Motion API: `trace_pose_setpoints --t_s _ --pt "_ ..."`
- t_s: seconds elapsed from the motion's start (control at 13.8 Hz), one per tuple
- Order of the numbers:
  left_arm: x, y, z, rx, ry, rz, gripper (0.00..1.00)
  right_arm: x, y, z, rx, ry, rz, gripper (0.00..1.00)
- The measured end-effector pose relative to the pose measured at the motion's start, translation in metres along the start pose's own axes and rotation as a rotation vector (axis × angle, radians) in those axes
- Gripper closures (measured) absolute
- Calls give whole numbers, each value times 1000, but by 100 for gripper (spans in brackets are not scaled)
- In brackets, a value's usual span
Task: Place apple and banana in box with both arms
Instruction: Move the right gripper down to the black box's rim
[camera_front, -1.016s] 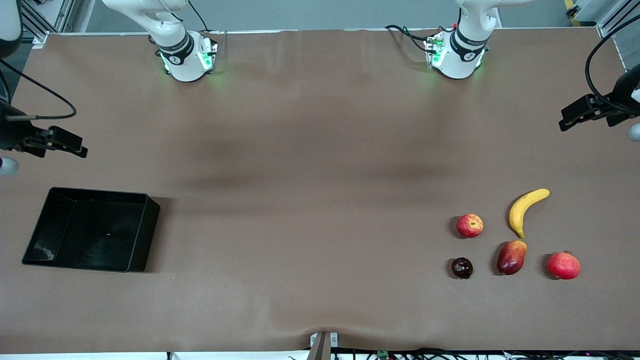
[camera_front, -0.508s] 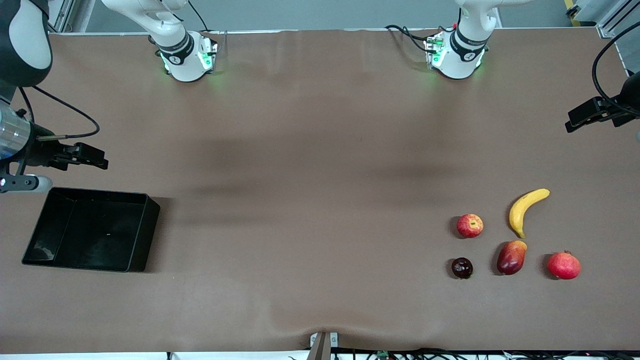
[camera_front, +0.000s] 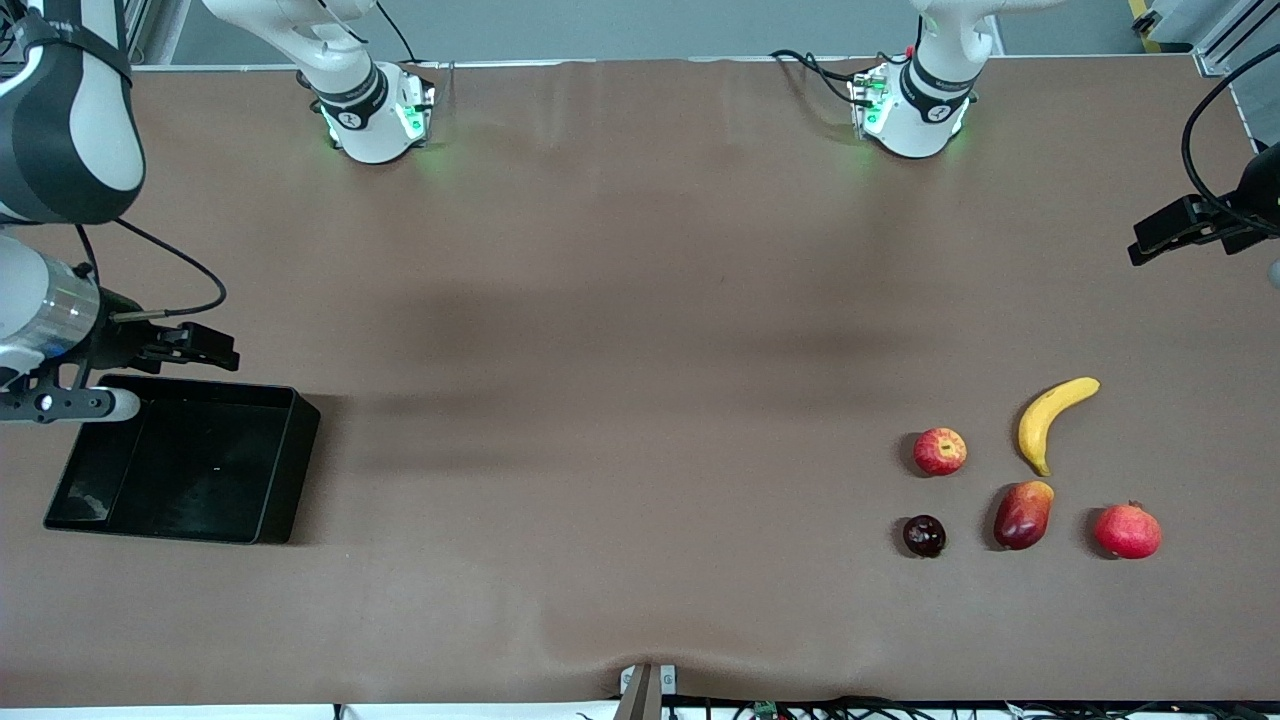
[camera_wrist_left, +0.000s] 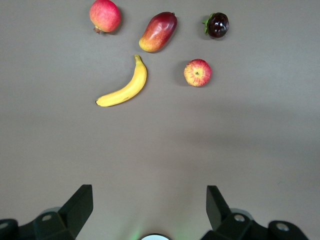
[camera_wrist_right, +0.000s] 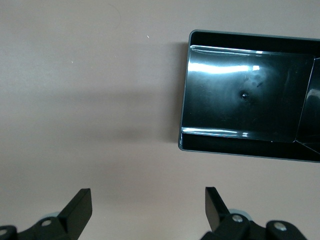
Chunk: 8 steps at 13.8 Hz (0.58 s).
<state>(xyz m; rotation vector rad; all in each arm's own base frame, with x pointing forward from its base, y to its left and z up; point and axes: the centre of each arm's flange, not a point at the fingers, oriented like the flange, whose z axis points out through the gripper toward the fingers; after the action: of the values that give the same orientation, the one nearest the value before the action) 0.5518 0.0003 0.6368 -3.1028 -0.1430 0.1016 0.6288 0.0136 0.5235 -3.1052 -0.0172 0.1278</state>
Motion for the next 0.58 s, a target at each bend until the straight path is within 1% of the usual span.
trace_pose_setpoints --t_s 0.15,0.29,0.51,0.58 --pt "1 0 2 0 -4 1 0 3 1 8 0 -12 1 0" --pt "1 1 3 0 -6 1 0 8 3 23 -1 -37 6 0" --pt "2 2 4 1 -7 3 0 23 10 70 -9 -110 16 0" --pt "2 2 5 1 -9 3 0 28 17 85 -10 -126 26 0"
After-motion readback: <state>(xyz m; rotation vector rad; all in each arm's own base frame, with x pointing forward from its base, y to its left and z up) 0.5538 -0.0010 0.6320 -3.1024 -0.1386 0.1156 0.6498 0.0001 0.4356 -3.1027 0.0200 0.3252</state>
